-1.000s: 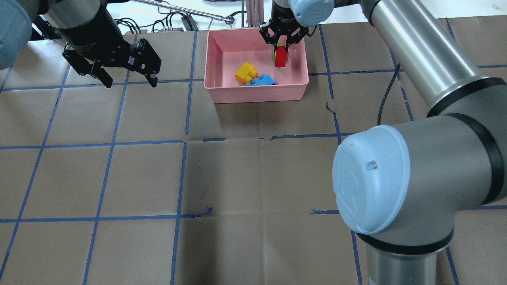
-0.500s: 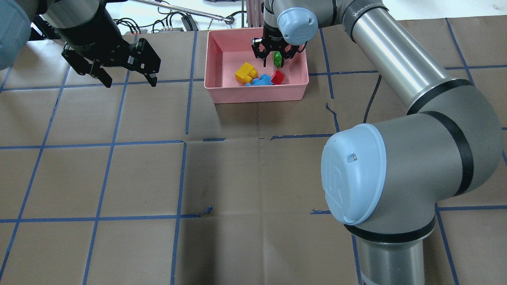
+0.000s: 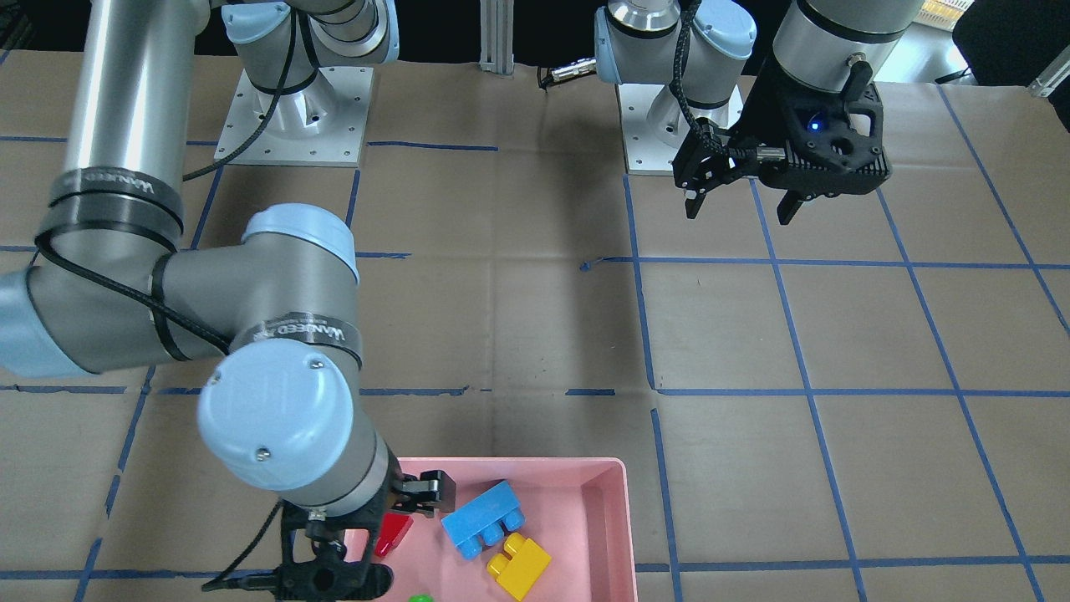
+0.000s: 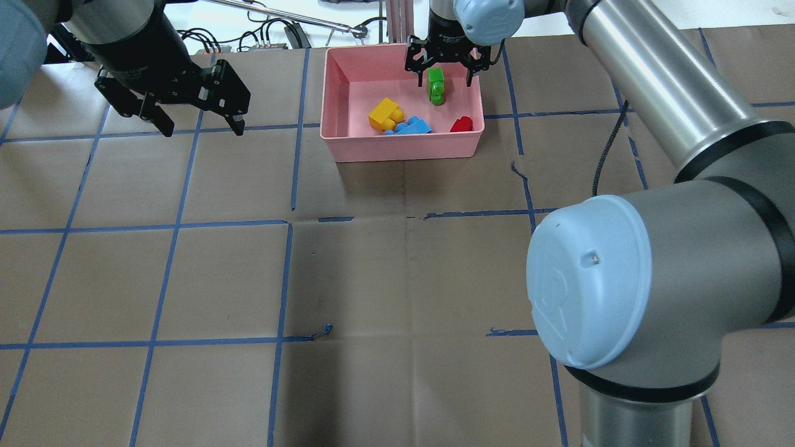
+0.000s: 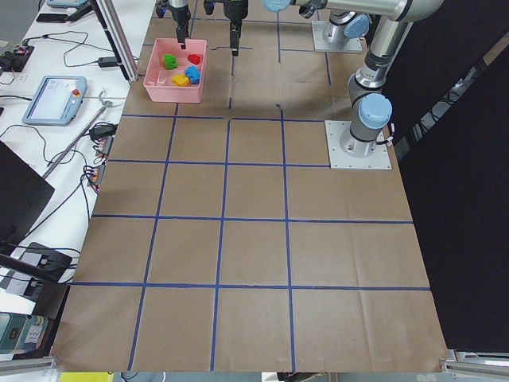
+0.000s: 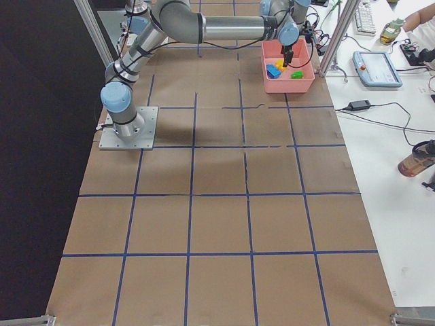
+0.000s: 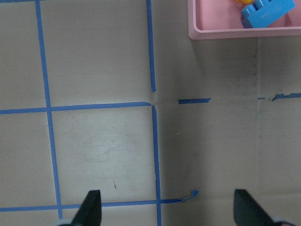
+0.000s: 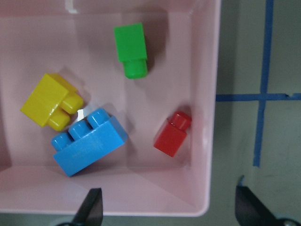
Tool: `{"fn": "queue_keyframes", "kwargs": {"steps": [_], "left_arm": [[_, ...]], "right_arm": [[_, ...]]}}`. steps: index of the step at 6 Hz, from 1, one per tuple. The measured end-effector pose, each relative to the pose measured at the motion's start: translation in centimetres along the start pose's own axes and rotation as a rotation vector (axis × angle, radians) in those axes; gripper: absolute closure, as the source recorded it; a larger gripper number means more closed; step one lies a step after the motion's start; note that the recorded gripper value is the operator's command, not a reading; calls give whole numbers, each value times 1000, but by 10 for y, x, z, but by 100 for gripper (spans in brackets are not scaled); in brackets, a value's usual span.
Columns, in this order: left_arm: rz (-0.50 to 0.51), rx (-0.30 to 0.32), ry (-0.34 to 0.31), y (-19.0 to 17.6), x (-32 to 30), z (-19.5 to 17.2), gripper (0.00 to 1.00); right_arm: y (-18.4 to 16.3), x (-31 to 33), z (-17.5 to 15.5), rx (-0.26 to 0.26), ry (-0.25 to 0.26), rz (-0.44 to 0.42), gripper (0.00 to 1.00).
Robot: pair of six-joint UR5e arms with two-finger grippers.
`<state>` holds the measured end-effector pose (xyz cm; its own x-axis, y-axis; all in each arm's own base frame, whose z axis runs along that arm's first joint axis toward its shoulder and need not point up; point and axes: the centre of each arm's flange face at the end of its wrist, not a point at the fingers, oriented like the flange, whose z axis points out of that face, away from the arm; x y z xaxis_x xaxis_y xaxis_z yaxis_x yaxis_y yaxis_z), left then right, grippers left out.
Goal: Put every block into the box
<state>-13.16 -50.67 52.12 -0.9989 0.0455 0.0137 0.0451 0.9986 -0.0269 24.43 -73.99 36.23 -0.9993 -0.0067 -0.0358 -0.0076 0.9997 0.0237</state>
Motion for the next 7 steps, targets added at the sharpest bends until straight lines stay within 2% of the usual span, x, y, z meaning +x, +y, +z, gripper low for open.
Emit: {"fn": "queue_keyframes", "kwargs": {"steps": [1, 3, 5, 6, 7], "left_arm": [[0, 1, 2, 0, 0, 0, 0], [-1, 4, 3, -1, 0, -1, 0], [-1, 8, 2, -1, -1, -2, 0], [0, 9, 3, -2, -2, -3, 0], [1, 12, 3, -2, -2, -5, 0]], "right_arm": [[20, 36, -32, -45, 4, -26, 1], [88, 82, -81, -80, 9, -30, 1], [172, 95, -108, -79, 12, 3, 1], [196, 95, -117, -68, 17, 31, 1], [206, 95, -121, -61, 26, 46, 1]]}}
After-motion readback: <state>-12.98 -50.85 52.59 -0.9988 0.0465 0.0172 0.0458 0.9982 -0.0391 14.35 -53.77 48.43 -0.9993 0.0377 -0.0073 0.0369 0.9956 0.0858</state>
